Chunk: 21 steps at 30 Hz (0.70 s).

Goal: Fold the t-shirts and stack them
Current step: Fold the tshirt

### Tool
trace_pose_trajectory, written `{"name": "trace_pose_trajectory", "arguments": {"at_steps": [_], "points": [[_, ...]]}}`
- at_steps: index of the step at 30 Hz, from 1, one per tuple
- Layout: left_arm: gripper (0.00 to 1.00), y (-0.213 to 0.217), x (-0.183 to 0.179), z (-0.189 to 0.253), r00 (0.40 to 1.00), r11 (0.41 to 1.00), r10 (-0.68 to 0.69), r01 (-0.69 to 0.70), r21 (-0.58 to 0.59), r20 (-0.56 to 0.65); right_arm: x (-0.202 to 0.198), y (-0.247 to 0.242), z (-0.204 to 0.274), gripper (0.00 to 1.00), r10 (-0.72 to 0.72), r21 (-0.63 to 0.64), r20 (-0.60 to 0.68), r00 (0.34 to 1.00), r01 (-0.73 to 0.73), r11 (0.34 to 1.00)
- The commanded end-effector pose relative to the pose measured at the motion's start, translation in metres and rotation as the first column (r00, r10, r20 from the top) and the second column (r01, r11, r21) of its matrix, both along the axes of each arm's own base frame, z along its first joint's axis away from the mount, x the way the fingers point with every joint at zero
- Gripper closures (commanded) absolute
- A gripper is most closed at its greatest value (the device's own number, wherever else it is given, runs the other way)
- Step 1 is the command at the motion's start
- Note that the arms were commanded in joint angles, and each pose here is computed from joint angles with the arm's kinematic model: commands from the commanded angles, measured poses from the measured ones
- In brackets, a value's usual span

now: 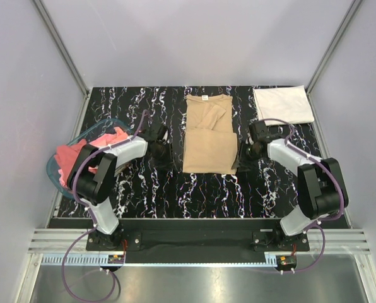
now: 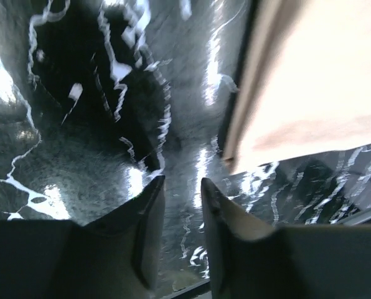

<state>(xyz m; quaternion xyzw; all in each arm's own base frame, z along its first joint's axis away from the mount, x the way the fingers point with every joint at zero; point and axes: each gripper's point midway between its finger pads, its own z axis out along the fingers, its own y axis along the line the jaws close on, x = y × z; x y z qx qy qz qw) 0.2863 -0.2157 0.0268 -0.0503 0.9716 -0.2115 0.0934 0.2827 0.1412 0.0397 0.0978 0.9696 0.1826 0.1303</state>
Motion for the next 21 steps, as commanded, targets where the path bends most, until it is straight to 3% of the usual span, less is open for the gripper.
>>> {"name": "trace_pose_trajectory", "arguments": {"at_steps": [1, 5, 11, 21], "points": [[0.64, -0.015, 0.043, 0.038, 0.989, 0.999, -0.014, 0.021, -0.047, 0.147, 0.044, -0.005, 0.026, 0.58, 0.006, -0.020, 0.106, 0.994, -0.003, 1.000], [0.60, -0.034, 0.097, 0.071, 0.966, 0.994, -0.046, 0.071, -0.089, 0.256, 0.094, -0.013, 0.042, 0.59, 0.024, -0.018, 0.178, 0.984, -0.021, 1.000], [0.58, -0.046, 0.153, 0.066, 0.948, 0.989, -0.089, 0.122, -0.090, 0.304, 0.135, -0.013, 0.047, 0.61, 0.068, 0.009, 0.212, 0.975, -0.072, 0.997], [0.59, -0.047, 0.188, 0.023, 0.954, 0.987, -0.114, 0.141, -0.079, 0.278, 0.167, -0.010, 0.008, 0.62, 0.122, 0.082, 0.163, 0.979, -0.136, 0.987]]}}
